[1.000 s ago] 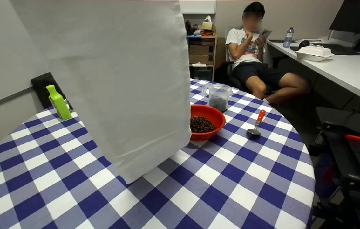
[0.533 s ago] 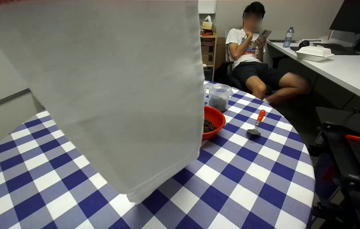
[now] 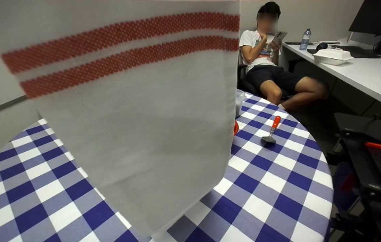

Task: Move the towel to the right

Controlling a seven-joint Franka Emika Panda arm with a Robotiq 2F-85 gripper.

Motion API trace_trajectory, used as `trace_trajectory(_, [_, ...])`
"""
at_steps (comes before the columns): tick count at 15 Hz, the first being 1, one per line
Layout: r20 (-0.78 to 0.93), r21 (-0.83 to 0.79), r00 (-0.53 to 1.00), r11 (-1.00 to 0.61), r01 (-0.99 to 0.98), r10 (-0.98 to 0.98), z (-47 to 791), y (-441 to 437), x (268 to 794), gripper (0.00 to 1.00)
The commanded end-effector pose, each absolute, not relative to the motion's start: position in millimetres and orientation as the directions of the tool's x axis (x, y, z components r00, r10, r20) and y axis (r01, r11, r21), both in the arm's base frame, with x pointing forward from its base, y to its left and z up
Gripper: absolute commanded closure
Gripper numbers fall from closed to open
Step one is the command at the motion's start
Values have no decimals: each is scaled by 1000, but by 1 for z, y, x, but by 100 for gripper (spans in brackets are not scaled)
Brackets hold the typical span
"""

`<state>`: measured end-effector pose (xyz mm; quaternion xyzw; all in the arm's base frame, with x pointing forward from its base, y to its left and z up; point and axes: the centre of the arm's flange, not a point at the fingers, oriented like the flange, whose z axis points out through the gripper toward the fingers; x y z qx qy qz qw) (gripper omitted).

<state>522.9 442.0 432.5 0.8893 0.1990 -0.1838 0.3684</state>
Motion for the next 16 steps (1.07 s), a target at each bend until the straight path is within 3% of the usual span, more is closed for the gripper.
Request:
trace_trajectory(1, [-534,554,819,-646,525,209,439,480,583,96])
trace_trajectory(16, [-439,618,896,-702,354,66,367,390,673,96])
